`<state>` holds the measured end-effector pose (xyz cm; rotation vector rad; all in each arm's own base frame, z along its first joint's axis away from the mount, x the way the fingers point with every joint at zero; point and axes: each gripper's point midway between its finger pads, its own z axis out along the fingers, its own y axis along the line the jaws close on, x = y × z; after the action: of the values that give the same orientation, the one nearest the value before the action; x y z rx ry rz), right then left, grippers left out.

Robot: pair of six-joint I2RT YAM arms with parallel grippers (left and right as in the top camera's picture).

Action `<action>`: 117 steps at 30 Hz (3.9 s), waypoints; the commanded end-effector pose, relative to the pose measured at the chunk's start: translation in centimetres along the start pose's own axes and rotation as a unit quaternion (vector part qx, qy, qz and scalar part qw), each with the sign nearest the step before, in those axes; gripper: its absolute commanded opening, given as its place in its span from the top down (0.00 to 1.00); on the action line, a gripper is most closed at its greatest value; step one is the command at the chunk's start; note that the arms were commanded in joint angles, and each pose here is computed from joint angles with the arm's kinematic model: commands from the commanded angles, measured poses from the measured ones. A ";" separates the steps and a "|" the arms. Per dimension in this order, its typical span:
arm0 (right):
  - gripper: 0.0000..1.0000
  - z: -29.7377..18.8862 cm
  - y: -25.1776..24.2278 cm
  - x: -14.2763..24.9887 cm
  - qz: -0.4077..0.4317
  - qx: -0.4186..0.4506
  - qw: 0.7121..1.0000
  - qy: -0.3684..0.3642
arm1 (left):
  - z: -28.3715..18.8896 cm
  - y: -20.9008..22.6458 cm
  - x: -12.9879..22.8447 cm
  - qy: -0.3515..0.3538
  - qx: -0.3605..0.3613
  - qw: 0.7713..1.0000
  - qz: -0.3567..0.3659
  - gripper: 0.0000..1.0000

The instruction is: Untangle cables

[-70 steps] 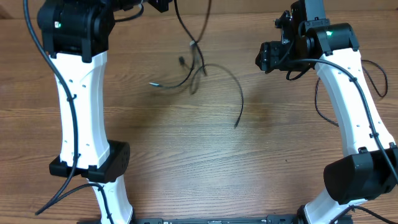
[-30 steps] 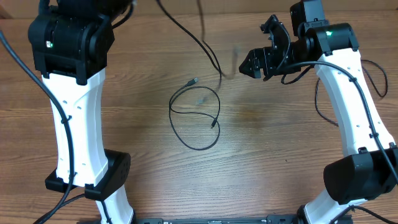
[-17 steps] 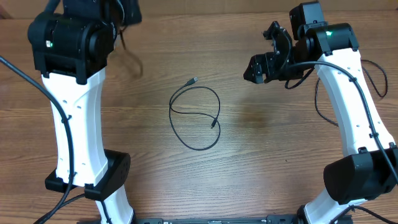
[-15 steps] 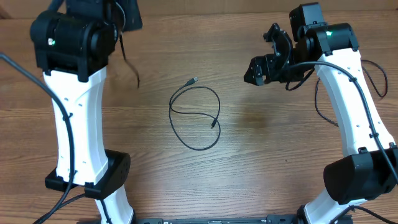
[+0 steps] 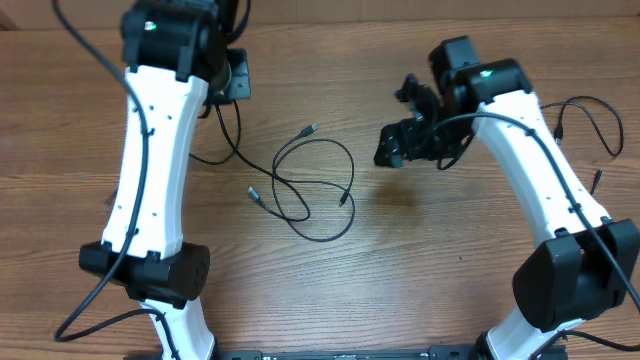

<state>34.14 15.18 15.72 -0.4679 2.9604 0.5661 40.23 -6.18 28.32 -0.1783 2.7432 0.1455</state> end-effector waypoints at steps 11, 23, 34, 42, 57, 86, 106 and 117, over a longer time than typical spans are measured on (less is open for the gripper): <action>0.00 2.3 3.2 1.0 -0.063 0.026 0.997 0.025 | 2.9 7.9 -1.7 -0.035 -0.187 0.980 -0.064 0.96; 0.00 7.4 4.9 1.1 -0.101 0.017 0.995 0.008 | 4.2 6.2 -0.7 0.004 -0.097 0.989 -0.111 0.28; 0.00 13.0 2.8 1.8 -0.118 0.035 0.992 -0.029 | 4.3 0.9 0.6 0.054 0.037 0.992 -0.107 0.28; 0.01 14.2 3.0 3.3 -0.118 0.014 0.993 -0.015 | 4.0 -0.8 0.7 0.047 0.044 0.995 -0.077 0.28; 0.06 16.0 5.8 1.6 -0.163 -0.009 0.985 -0.058 | 4.0 -0.5 1.1 0.050 0.030 0.997 -0.054 0.28; 0.54 16.6 5.2 3.1 -0.103 -0.007 0.994 -0.032 | 3.9 -0.6 1.2 0.052 0.030 0.997 -0.044 0.28; 0.80 16.7 4.8 4.2 -0.092 -0.002 0.996 -0.010 | 3.9 -0.6 1.4 0.054 0.029 0.997 -0.043 0.28; 0.96 16.8 3.4 4.1 -0.046 0.035 0.998 -0.016 | 3.9 -0.6 1.4 0.054 0.029 0.997 -0.043 0.28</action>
<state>29.32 23.94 1.20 -0.6712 2.8740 0.5240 40.60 -6.38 23.62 -0.3264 2.8494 0.0226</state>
